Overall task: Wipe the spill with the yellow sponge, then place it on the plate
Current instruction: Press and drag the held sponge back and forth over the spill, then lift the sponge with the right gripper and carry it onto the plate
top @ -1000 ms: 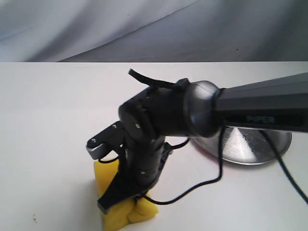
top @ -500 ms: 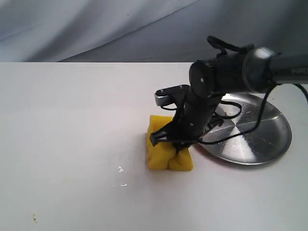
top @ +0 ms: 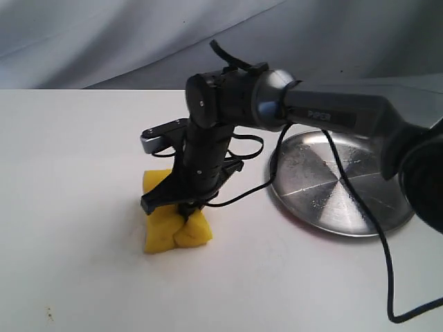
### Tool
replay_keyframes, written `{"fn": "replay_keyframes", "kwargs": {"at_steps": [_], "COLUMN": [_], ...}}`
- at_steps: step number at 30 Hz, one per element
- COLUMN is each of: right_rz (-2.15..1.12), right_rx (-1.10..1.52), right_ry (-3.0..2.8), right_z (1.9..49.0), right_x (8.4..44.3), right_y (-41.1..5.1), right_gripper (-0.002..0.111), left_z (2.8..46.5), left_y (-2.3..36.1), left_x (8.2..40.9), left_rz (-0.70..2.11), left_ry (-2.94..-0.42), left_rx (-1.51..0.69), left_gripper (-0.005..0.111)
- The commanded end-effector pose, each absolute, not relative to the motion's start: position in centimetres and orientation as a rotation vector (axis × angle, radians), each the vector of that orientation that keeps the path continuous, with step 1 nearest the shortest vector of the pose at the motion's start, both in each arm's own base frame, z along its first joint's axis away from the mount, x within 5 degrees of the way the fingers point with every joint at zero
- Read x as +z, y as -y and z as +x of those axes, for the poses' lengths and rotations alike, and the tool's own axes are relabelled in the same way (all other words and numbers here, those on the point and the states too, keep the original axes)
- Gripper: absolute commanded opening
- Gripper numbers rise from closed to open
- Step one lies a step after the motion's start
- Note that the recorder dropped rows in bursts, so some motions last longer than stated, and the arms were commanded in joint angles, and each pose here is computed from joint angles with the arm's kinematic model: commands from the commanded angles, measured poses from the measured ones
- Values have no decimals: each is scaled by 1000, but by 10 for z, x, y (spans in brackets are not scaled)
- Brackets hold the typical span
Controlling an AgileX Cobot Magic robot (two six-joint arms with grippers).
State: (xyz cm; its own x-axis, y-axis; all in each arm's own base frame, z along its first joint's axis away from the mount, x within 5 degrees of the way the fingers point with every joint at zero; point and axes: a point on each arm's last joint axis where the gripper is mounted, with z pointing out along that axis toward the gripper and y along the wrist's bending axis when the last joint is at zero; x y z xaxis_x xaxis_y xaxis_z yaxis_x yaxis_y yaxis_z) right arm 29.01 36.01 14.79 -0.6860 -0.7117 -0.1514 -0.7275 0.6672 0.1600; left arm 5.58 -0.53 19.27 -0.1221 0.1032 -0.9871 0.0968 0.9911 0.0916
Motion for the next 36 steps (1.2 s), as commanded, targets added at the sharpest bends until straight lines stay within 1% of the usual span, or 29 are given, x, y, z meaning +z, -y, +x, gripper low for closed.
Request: {"fn": "replay_keyframes", "kwargs": {"at_steps": [1,5,11,15,18,22,26,32,34,36], "right_rz": [-1339,-1352,-1350,-1283,-1195,-1049,-857,-535,-496,-473], "right_rx": [282,265,201,115,24,-58,-56,1,-27,-51], "right_ry": [-2794,-2782,-2722,-2648,-2564,-2485,-2510,-2522,-2550,-2603], "right_z": [271,257,230,219,219,232,259,304,315,327], "right_x": [159,172,198,228,255,283,291,292,283,267], "right_y": [-363,-349,-306,-276,-259,-234,-202,-151,-138,-129], "right_gripper": [0,0,0,0,0,0,0,0,0,0], "left_z": [56,56,56,56,56,56,56,56,56,56], "left_y": [5,5,5,5,5,5,5,5,5,5], "left_x": [195,195,195,195,195,195,195,195,195,195], "left_rz": [146,146,146,146,146,146,146,146,146,146], "left_ry": [-1683,-1683,-1683,-1683,-1683,-1683,-1683,-1683,-1683,-1683], "left_rx": [4,4,4,4,4,4,4,4,4,4], "left_gripper": [0,0,0,0,0,0,0,0,0,0]}}
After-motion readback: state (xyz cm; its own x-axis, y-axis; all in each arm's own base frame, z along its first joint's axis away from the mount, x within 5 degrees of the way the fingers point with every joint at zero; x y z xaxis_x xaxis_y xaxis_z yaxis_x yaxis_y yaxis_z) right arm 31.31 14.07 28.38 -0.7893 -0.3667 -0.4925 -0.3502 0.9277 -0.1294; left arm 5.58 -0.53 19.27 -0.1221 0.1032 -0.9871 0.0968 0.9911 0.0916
